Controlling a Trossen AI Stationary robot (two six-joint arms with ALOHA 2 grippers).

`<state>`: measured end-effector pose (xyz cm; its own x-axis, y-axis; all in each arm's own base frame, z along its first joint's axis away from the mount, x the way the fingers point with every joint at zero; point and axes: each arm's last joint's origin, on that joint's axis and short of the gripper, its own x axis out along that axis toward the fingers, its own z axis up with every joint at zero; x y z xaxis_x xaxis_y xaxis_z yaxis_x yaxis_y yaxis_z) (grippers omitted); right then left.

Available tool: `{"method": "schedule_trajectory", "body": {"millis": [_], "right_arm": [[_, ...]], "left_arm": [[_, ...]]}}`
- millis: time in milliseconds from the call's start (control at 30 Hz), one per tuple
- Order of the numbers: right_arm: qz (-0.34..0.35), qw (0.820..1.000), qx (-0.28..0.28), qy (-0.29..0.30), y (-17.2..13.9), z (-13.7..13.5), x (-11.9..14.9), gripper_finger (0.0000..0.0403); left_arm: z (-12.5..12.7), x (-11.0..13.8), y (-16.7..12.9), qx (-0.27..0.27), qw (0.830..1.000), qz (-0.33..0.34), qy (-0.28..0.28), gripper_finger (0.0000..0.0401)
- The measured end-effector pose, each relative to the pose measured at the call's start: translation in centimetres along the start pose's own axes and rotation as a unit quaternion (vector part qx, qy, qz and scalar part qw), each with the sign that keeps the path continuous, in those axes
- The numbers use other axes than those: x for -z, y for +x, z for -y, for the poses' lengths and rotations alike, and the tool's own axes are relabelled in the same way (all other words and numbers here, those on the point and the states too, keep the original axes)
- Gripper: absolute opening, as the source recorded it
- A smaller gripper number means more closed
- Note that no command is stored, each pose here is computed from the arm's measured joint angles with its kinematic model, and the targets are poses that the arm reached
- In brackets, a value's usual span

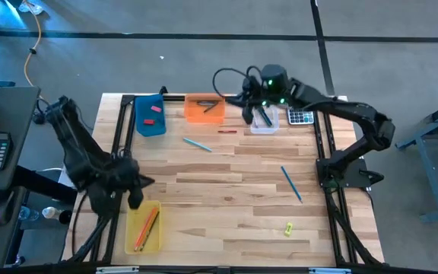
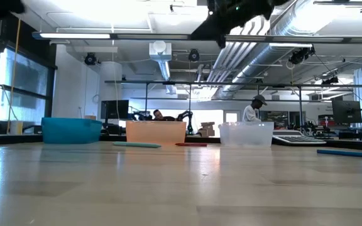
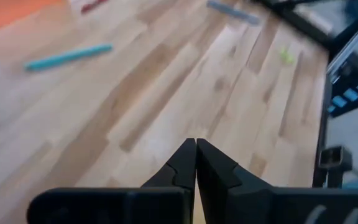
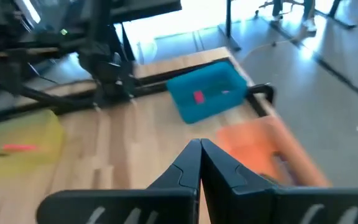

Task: Sort crayons/erasers/pens/pencils in bins
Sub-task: Put the light blue pen into the transparent bin

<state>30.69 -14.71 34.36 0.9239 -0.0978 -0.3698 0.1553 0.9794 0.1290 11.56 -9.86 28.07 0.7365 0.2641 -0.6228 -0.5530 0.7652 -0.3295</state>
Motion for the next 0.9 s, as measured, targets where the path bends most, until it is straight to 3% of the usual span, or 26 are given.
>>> {"method": "schedule_trajectory", "body": {"millis": [233,533,900], "right_arm": [[0.042,0.996,-0.03,0.068,1.9,-1.6,4.3,0.0],[0.056,0.996,0.039,0.061,-2.5,-2.9,3.5,0.0],[-0.09,0.984,0.118,0.096,-6.4,-5.4,5.9,0.0]], "left_arm": [[-3.3,-1.2,2.5,0.052,0.996,0.067,-0.005,0.0],[-5.9,-3.4,7.9,0.077,0.991,0.109,0.015,0.0],[-10.0,-5.7,11.8,0.071,0.992,0.103,0.025,0.0]]}}
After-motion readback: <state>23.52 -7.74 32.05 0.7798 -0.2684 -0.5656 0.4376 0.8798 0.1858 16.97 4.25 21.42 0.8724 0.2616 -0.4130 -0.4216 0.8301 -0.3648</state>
